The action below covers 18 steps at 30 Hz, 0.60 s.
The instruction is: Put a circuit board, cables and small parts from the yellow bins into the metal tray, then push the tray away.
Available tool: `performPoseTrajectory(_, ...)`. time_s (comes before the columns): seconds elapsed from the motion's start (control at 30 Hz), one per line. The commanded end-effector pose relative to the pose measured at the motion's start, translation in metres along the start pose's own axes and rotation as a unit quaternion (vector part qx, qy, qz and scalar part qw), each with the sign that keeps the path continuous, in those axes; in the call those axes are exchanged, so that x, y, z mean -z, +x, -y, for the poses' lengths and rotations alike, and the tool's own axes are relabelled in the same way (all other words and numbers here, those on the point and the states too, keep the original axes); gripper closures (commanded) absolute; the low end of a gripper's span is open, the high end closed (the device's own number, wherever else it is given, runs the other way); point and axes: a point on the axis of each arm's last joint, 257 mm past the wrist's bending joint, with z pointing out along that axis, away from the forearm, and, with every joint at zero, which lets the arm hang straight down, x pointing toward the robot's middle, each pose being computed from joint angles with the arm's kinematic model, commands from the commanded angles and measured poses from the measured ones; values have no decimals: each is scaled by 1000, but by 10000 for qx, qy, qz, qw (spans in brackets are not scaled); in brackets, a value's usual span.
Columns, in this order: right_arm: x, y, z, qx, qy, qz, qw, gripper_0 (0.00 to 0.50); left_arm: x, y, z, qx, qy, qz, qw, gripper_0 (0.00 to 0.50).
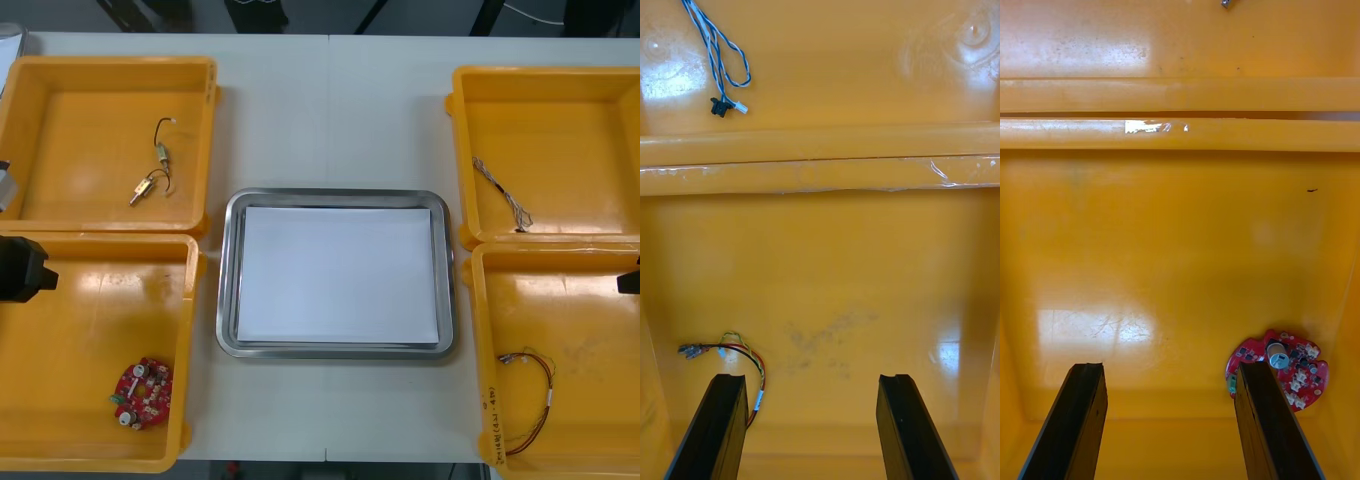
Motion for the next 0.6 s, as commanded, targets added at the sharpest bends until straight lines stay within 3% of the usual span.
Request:
performPoseTrajectory(0.03,14,-3,13,8,224,108,9997,0,11,0,-14,-252,-203,65,9995,0)
performPoseTrajectory(0.6,14,-3,13,8,224,108,9997,0,11,0,-14,-252,-203,65,9995,0)
